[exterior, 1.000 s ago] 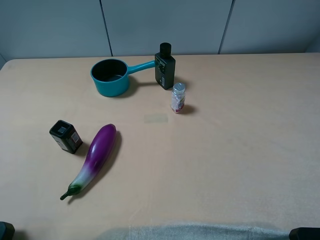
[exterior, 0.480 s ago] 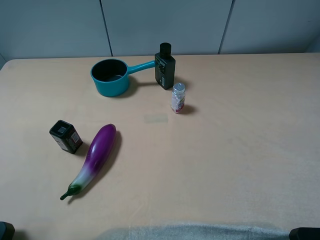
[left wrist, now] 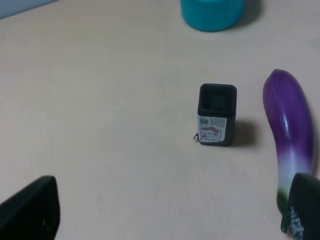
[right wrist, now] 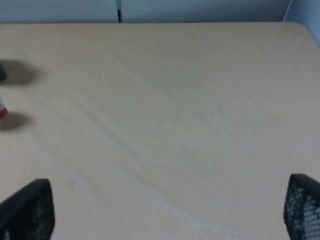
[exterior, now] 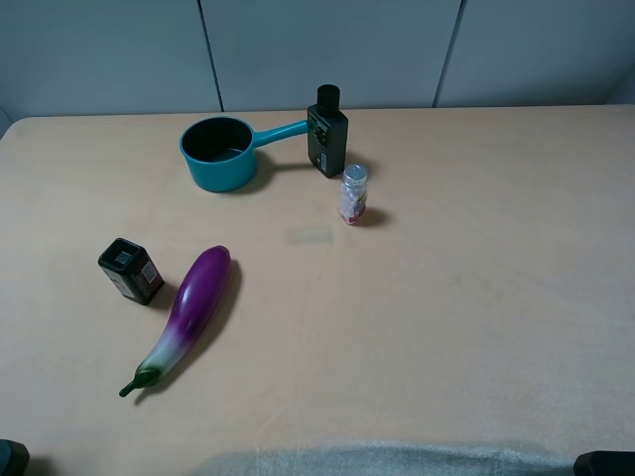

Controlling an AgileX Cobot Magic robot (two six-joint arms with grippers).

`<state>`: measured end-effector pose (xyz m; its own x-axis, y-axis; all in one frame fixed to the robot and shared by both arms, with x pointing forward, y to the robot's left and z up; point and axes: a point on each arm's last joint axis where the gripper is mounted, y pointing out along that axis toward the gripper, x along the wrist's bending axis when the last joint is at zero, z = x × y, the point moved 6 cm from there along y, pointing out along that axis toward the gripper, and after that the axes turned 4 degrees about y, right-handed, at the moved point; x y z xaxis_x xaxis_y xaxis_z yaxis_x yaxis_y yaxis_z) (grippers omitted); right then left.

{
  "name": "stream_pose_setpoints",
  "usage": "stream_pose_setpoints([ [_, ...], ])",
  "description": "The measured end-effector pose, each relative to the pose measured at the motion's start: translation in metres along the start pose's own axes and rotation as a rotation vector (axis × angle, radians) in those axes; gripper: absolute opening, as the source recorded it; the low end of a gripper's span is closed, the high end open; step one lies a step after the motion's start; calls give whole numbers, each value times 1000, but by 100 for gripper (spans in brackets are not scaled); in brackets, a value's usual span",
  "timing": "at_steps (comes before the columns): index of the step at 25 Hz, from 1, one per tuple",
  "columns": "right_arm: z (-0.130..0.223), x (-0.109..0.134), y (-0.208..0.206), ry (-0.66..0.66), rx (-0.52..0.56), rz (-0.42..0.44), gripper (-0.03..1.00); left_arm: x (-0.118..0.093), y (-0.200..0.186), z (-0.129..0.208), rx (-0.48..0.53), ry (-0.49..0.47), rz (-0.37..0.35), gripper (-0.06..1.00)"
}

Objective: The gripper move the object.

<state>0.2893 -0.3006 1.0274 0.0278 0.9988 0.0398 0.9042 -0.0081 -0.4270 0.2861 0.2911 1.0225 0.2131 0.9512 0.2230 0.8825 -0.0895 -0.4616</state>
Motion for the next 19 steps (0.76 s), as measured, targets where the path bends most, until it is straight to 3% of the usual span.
stream_pose_setpoints([
  [19, 0, 0, 0, 0, 0, 0, 69, 0, 0, 0, 0, 0, 0, 90],
])
